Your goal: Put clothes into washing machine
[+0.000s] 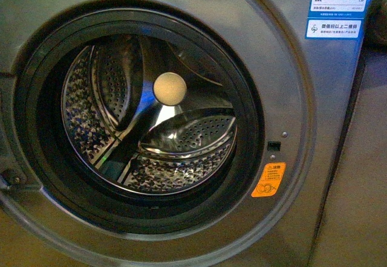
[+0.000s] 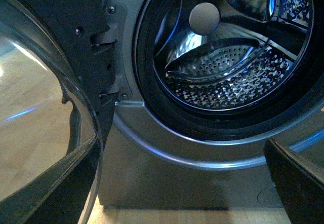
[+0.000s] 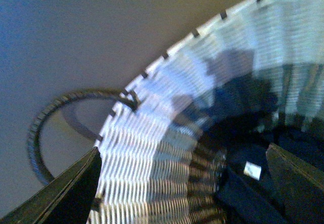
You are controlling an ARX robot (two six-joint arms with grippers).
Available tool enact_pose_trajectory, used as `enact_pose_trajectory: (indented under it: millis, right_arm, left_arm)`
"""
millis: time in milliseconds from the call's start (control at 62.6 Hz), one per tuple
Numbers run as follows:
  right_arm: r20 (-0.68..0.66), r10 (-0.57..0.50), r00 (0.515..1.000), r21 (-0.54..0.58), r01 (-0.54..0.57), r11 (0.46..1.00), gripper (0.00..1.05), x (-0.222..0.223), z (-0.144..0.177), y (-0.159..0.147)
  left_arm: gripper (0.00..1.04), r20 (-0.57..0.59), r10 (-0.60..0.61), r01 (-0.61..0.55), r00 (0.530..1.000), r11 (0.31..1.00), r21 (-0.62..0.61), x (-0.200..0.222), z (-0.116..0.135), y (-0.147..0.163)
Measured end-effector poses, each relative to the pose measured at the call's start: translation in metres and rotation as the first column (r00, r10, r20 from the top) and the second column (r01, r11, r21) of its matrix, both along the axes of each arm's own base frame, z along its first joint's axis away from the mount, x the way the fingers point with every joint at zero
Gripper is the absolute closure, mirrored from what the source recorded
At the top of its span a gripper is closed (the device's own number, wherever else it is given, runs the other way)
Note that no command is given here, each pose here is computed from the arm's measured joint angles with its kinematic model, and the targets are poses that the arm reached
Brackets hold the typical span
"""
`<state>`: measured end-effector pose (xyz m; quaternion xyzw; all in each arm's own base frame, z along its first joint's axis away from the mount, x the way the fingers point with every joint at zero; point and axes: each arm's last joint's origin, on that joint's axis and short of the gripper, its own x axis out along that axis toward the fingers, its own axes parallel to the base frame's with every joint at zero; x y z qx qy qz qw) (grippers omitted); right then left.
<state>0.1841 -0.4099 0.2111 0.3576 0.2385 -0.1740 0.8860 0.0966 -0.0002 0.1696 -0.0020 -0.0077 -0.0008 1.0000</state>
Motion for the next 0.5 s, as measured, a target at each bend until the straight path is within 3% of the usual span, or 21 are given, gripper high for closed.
enact_pose_trajectory:
  millis: [271, 495]
  right_arm:
    - [-0.171, 0.061, 0.983, -0.065, -0.073, 0.995, 0.07, 0.012, -0.067, -0.012]
    - [-0.383, 0.184, 0.905, -0.121, -0.247, 0.961, 0.07, 0.032, -0.135, 0.006]
  left_arm:
    - [0.07, 0.0, 0.0, 0.0, 1.0, 1.0, 0.0, 0.0, 0.0, 0.0]
    - [0.07, 0.0, 0.0, 0.0, 1.0, 1.0, 0.0, 0.0, 0.0, 0.0]
